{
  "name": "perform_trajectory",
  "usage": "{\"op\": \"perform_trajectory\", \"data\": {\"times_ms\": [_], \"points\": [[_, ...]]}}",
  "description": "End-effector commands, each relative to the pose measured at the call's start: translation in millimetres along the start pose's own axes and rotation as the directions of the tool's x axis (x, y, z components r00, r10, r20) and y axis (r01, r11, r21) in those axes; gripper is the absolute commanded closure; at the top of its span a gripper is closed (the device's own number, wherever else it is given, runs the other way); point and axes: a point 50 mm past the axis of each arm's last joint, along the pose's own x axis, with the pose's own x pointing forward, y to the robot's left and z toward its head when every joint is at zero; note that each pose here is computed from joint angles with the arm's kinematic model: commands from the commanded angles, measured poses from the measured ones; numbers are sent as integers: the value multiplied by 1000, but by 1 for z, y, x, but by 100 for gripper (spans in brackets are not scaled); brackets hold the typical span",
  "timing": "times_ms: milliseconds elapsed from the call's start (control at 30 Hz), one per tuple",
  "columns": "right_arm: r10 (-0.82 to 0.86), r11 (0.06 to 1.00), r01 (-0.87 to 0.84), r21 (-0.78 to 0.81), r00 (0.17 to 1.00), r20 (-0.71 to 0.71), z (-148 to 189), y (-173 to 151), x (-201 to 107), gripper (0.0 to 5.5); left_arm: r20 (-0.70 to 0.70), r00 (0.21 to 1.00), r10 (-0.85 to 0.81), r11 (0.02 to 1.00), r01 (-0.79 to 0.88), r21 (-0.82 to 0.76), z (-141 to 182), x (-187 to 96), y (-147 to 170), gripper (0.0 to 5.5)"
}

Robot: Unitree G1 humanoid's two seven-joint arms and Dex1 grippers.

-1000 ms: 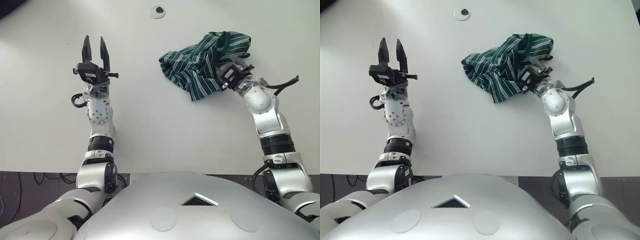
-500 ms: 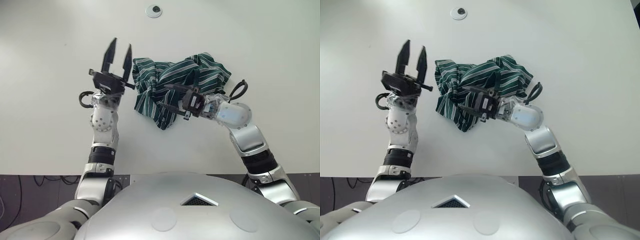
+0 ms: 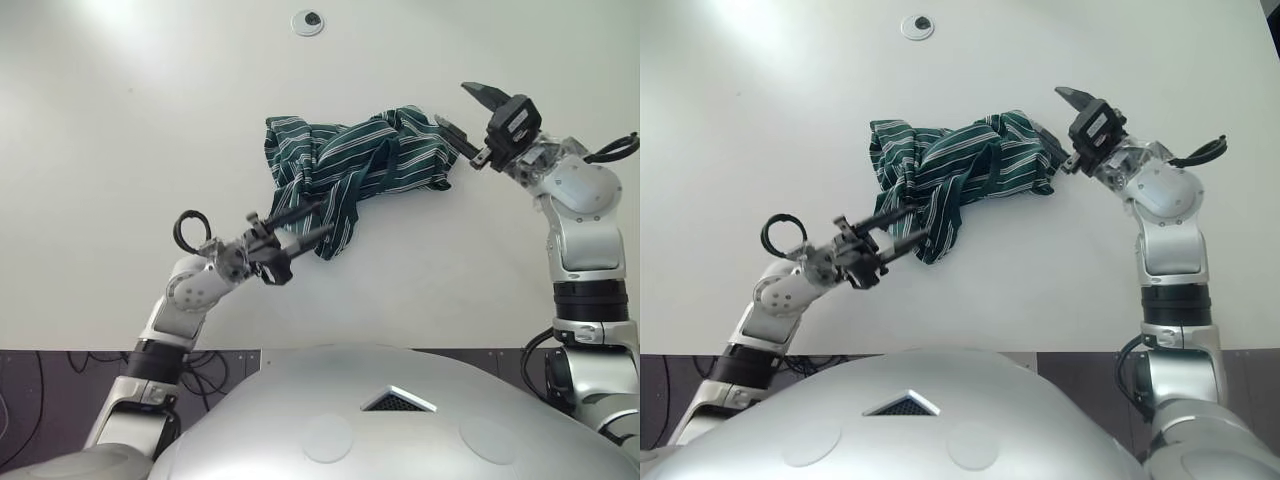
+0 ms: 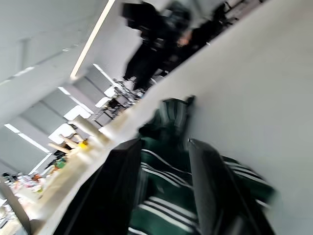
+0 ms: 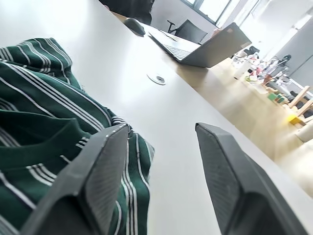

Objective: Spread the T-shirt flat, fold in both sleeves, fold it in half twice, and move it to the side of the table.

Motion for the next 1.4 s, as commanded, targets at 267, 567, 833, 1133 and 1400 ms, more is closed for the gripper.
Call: {"op": "perform_trajectory", "data": {"times_ms": [267, 567, 833, 1133, 1400], "points": [[-14, 999, 14, -50, 1000, 0, -1, -2, 5, 301, -245, 952, -186, 957, 118, -266, -4, 12, -56, 381], [-9, 999, 9, -51, 1000, 3, 0, 0, 5, 297, -490, 852, -186, 980, 122, -160, -12, 5, -58, 411], [-8, 998, 8, -59, 1000, 13, 3, 0, 5, 297, -608, 730, -311, 950, 212, -231, -15, -15, -65, 490], [-12, 998, 13, -56, 1000, 21, 6, 2, 4, 297, -674, 586, -451, 892, 259, -371, -24, -55, -59, 548], [0, 1000, 1, -32, 1000, 23, 6, 7, 4, 297, -655, 468, -593, 805, 352, -477, -22, -95, -42, 548]]}}
